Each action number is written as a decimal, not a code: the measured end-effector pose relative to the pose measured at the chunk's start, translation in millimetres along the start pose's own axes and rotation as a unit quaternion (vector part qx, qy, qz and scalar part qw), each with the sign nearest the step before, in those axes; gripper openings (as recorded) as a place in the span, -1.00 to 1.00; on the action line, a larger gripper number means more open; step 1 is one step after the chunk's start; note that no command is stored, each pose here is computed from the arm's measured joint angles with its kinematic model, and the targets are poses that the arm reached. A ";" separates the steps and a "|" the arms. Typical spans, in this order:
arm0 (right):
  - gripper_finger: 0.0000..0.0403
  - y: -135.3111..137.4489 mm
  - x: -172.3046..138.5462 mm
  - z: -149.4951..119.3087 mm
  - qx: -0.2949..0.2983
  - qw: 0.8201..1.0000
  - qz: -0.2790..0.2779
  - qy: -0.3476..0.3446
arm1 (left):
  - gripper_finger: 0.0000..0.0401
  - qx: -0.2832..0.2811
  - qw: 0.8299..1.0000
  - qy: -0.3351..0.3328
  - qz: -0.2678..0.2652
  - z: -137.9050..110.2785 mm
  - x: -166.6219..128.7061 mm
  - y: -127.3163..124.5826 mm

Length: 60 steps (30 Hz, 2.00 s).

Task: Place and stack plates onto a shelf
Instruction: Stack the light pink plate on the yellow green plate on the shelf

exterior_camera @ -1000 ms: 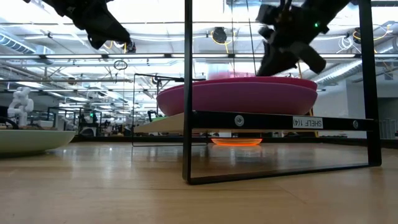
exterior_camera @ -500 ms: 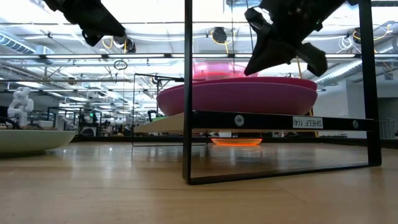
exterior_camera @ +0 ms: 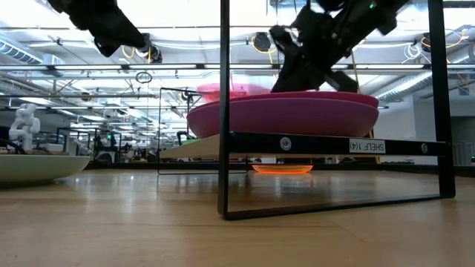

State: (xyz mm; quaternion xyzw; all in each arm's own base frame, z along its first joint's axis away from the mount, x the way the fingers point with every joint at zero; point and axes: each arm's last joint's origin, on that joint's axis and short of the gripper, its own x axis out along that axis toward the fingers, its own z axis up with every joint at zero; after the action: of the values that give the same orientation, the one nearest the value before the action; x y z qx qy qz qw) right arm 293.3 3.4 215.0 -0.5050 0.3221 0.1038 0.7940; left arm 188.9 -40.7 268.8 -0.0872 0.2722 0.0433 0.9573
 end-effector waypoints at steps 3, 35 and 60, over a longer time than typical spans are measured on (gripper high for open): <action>-1.00 1.5 10.0 -6.6 -0.012 1.000 0.011 0.009 | -0.71 0.003 1.000 0.010 0.004 -1.6 6.0 -1.0; -1.00 -6.2 35.9 -27.0 -0.024 0.999 0.016 -0.045 | -0.71 -0.001 0.999 0.033 0.005 -6.4 19.2 -6.4; -0.89 5.0 63.3 -36.4 -0.027 0.999 0.030 -0.029 | -0.71 -0.003 1.000 0.027 0.003 -5.1 19.2 -6.8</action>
State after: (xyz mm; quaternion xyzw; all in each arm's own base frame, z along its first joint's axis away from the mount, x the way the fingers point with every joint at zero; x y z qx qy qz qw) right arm 324.8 -36.1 162.0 -0.5131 0.3107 0.1508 0.7858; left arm 203.4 -47.7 255.4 -0.0904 0.2979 0.0443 0.9493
